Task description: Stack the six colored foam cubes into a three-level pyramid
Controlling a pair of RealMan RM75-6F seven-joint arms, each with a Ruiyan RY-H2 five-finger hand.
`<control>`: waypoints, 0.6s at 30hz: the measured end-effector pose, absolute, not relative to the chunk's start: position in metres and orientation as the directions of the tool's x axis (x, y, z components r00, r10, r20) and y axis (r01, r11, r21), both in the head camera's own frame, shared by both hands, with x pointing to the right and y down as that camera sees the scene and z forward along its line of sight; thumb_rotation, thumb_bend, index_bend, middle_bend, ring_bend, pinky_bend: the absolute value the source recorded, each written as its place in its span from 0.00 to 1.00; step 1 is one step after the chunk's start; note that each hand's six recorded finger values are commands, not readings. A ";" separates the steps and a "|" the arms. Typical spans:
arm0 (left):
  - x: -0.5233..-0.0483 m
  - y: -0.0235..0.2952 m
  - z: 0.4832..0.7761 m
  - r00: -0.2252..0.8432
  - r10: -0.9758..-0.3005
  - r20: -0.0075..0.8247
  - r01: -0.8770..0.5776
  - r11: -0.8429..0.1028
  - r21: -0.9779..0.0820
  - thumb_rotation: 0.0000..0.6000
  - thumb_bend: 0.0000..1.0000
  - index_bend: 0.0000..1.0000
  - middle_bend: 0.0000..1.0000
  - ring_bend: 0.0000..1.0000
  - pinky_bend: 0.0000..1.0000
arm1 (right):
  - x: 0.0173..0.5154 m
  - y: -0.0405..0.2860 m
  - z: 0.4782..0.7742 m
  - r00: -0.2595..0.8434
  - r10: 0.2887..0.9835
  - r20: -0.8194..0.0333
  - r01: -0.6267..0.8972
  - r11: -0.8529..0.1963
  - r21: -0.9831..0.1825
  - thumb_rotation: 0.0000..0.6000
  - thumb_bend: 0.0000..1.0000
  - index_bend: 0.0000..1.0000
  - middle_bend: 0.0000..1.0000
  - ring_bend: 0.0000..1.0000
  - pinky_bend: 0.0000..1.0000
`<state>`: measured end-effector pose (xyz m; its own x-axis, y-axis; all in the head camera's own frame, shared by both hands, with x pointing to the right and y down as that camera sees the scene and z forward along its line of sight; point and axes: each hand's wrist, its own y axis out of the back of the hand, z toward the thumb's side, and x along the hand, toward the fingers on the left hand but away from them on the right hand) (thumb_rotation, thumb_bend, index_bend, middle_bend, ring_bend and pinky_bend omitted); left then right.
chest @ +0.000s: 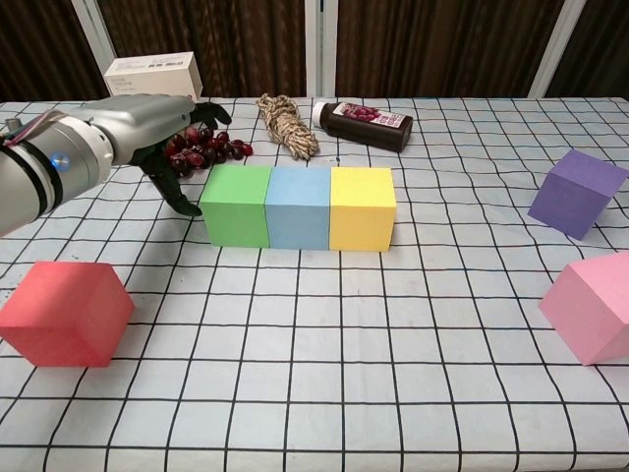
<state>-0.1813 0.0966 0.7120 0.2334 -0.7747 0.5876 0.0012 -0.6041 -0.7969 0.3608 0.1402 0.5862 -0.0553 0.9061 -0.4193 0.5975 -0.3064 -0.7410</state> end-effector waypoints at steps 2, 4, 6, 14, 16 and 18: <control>-0.183 0.097 0.711 0.232 -0.775 0.588 0.010 -0.603 -0.798 1.00 0.00 0.10 0.09 0.07 0.04 | 0.361 0.140 0.586 -0.056 0.906 -0.419 0.598 -0.305 -0.741 1.00 0.00 0.00 0.18 0.03 0.00; -0.185 0.097 0.710 0.230 -0.777 0.586 0.019 -0.599 -0.801 1.00 0.00 0.10 0.09 0.07 0.04 | 0.361 0.140 0.586 -0.057 0.906 -0.419 0.598 -0.305 -0.741 1.00 0.00 0.00 0.18 0.03 0.00; -0.187 0.096 0.709 0.225 -0.781 0.582 0.023 -0.593 -0.805 1.00 0.00 0.10 0.09 0.07 0.04 | 0.361 0.141 0.586 -0.055 0.906 -0.419 0.598 -0.306 -0.741 1.00 0.00 0.00 0.18 0.03 0.00; -0.209 0.082 0.693 0.179 -0.824 0.538 0.031 -0.542 -0.840 1.00 0.00 0.10 0.09 0.07 0.04 | 0.358 0.137 0.583 -0.044 0.911 -0.411 0.588 -0.309 -0.747 1.00 0.00 0.00 0.18 0.03 0.00; -0.221 0.078 0.685 0.160 -0.839 0.520 0.034 -0.522 -0.852 1.00 0.00 0.10 0.09 0.07 0.05 | 0.357 0.136 0.581 -0.038 0.913 -0.406 0.581 -0.310 -0.752 1.00 0.00 0.00 0.18 0.03 0.00; -0.233 0.075 0.678 0.143 -0.851 0.506 0.031 -0.507 -0.861 1.00 0.00 0.10 0.10 0.07 0.06 | 0.356 0.134 0.579 -0.032 0.915 -0.402 0.571 -0.314 -0.759 1.00 0.00 0.00 0.18 0.03 0.00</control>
<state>-0.2326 0.0753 0.6783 0.1434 -0.8505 0.5060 0.0307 -0.5072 -0.8613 0.3556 0.1341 0.5791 -0.0323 0.9150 -0.4022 0.5706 -0.3135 -0.7591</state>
